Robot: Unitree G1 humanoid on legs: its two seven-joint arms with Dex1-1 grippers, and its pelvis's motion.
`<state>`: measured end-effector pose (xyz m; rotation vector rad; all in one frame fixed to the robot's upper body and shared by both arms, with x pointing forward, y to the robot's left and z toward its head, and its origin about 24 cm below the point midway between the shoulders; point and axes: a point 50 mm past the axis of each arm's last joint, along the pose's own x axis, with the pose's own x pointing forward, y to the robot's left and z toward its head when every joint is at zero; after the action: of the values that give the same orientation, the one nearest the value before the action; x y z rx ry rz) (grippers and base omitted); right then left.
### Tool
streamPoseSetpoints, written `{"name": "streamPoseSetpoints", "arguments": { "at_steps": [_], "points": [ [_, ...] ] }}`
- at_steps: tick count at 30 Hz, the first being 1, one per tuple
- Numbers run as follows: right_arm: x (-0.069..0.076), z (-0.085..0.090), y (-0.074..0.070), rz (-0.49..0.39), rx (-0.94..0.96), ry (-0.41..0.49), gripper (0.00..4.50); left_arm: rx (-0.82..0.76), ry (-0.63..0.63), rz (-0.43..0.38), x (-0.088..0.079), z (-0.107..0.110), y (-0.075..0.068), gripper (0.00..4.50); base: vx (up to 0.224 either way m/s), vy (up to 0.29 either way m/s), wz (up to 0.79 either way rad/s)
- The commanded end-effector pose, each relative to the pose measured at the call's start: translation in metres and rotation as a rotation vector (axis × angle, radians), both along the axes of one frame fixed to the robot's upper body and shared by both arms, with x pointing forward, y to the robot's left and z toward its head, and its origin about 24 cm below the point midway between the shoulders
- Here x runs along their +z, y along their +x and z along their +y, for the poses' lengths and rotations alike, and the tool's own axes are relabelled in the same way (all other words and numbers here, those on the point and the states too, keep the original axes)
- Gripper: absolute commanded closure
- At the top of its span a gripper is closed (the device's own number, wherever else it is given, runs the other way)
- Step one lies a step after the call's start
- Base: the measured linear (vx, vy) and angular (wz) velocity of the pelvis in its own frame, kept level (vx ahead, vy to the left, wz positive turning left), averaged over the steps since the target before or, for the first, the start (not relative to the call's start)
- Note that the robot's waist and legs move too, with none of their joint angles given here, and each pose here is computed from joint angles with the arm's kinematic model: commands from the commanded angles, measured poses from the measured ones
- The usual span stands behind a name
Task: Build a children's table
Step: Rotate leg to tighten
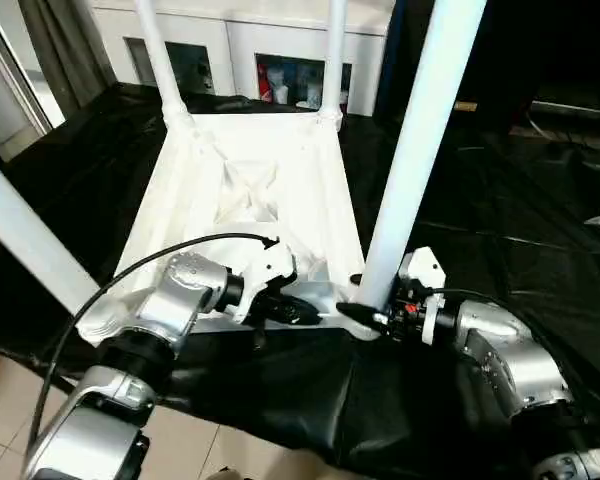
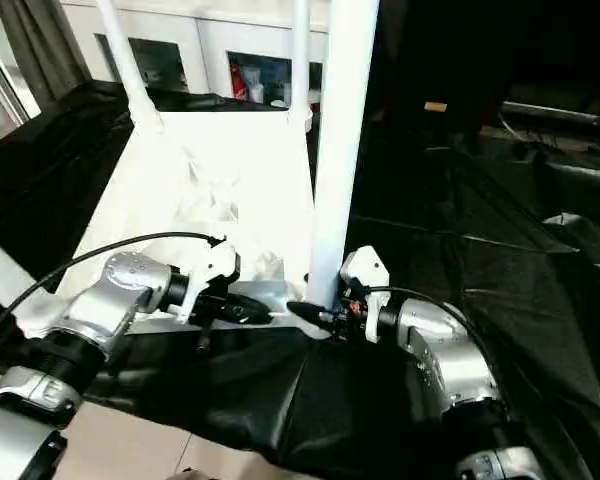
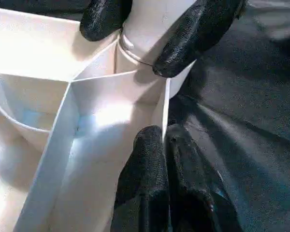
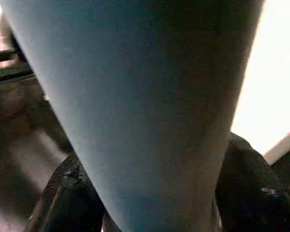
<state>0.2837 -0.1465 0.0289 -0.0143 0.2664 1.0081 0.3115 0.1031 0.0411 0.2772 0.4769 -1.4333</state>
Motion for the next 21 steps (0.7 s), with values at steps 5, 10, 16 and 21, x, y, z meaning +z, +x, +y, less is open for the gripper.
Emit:
{"name": "streamPoseSetpoints", "arguments": {
  "at_steps": [5, 10, 16, 21],
  "points": [
    [-0.021, 0.021, 0.000, 0.060, -0.203, -0.028, 2.01, 0.168, 0.053, -0.033, -0.016, -0.026, 0.008, 4.50, 0.000, 0.000, 0.00],
    [-0.035, 0.036, 0.005, 0.115, -0.463, -0.032, 2.01, 0.222, 0.018, -0.058, -0.014, -0.057, 0.008, 4.50, 0.000, 0.000, 0.00],
    [-0.026, 0.053, 0.008, 0.074, -0.432, 0.020, 1.66, 0.172, -0.018, -0.059, -0.014, -0.073, 0.003, 4.50, 0.000, 0.000, 0.00],
    [-0.016, 0.049, 0.008, 0.055, -0.331, 0.058, 1.11, 0.154, 0.002, -0.079, -0.014, -0.061, 0.005, 4.50, 0.000, 0.000, 0.00]
  ]
}}
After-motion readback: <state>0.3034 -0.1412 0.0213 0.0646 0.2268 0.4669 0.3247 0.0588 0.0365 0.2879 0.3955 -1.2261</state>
